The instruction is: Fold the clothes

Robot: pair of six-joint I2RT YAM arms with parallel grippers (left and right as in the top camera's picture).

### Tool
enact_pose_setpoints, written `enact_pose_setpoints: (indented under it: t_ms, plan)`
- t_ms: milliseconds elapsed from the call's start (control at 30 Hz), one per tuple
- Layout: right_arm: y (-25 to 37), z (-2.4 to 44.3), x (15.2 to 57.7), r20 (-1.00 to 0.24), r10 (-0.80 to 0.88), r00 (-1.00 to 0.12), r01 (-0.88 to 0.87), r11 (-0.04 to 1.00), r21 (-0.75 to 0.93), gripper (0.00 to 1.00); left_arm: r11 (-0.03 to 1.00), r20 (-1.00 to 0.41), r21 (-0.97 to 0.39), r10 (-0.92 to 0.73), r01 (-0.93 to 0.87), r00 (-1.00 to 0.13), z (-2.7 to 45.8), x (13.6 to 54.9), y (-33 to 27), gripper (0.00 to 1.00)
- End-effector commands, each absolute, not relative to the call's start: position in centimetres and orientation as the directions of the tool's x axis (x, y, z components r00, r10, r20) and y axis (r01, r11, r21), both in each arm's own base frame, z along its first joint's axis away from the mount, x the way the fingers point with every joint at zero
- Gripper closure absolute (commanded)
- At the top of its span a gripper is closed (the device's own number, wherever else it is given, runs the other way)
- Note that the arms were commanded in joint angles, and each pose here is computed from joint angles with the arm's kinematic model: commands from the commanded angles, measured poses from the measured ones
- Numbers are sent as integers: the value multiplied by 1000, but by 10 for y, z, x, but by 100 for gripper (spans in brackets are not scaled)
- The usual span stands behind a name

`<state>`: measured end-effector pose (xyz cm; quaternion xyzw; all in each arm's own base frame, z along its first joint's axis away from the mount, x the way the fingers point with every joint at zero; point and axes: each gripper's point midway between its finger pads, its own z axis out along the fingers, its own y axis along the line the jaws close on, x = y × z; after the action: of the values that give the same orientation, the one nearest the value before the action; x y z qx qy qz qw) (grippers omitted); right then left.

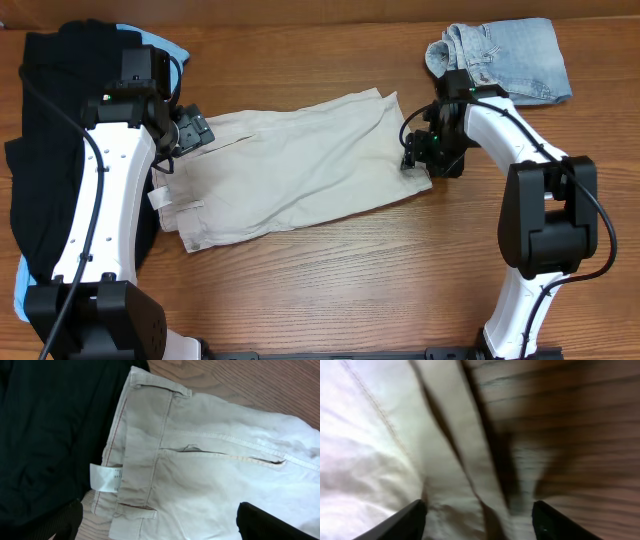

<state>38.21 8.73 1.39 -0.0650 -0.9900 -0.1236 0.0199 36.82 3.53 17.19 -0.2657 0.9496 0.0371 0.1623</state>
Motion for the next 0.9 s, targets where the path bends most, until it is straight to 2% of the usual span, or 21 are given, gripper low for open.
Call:
enact_pose_setpoints:
  t_ms: [0,67,167,367,733,867]
  plan:
    - [103,15,377,57,107,-993,119,949,293,39,866,-344,-32,-478,-499,-808,180,373,34,0]
    - [107,11,375,55,99,-994,111,947,301,55,866,-345,-33,-479,-499,-808,180,373,34,0]
    - [106,5,373,63,137,-989,150,944,292,96,866,-343,-34,-479,-498,-808,180,373,33,0]
    - [74,5,374,65,275,-959,283,941,187,96,872,-326,-68,-479,-485,-815,179,374,26,0]
    - [-22,48,350,99,541,-835,550,823,142,96,880,-317,-74,-467,-470,-825,177,374,19,0]
    - [-43,57,336,129,561,-818,575,804,151,96,891,-301,-70,-447,-448,-842,172,375,13,0]
